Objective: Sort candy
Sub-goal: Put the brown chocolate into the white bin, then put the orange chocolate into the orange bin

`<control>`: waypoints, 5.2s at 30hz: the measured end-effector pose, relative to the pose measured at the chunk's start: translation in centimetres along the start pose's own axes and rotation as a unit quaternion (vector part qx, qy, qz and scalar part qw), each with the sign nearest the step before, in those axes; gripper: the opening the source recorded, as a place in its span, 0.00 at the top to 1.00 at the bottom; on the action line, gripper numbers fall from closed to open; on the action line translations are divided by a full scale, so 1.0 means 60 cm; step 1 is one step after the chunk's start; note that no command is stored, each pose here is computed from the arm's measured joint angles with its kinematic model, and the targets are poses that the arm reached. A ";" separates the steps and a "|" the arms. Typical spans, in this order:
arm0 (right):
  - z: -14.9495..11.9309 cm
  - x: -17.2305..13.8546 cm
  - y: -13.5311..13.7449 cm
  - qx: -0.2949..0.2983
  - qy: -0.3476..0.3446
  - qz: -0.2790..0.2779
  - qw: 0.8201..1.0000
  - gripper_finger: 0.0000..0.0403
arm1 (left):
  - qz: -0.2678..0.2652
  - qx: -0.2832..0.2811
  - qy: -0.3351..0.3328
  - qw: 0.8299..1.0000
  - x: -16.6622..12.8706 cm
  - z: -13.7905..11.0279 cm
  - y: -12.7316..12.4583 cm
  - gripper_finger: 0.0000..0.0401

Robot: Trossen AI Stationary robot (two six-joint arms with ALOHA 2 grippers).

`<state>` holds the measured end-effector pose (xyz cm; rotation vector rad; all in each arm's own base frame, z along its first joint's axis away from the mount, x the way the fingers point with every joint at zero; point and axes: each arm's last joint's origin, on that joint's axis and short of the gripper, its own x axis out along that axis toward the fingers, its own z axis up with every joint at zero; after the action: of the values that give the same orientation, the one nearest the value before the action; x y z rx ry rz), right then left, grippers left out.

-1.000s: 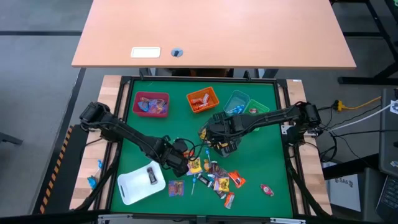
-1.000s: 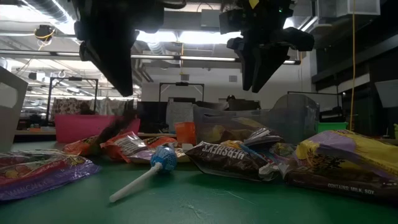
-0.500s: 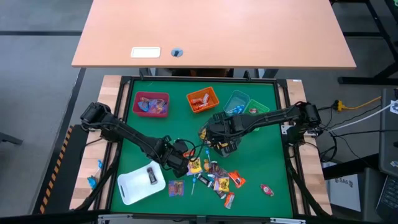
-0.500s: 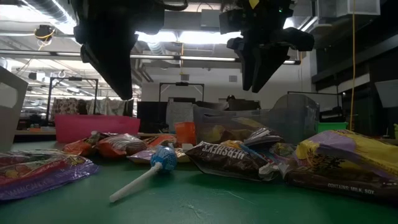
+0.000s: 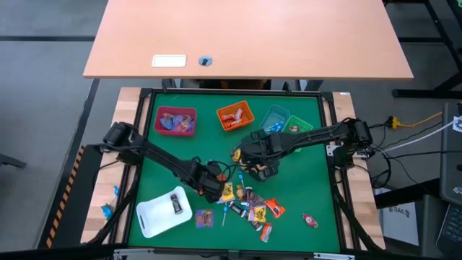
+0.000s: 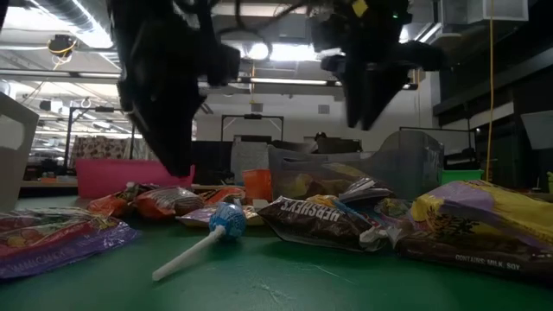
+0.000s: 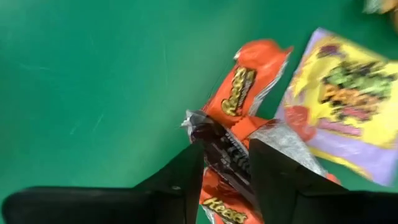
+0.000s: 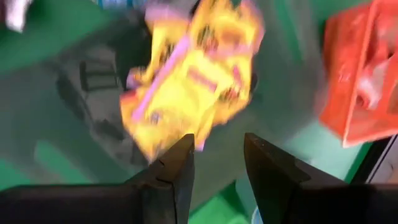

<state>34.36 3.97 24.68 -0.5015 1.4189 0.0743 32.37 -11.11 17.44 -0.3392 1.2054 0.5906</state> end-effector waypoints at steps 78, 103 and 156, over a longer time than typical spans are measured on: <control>-0.226 0.001 0.060 0.241 -0.100 -0.004 0.965 0.66 | -0.161 -0.026 0.026 0.986 -0.084 -0.010 0.048 1.00; -0.226 0.001 0.060 0.254 -0.099 -0.002 0.962 0.66 | -0.120 0.032 0.142 0.982 -0.148 -0.151 0.032 1.00; -0.226 0.002 0.061 0.253 -0.097 -0.002 0.963 0.66 | -0.017 -0.187 0.027 0.982 -0.060 -0.049 0.057 0.63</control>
<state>20.58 2.09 22.64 -0.0692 1.1858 -0.2337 27.27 -10.84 20.06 -0.6969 1.1355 0.7828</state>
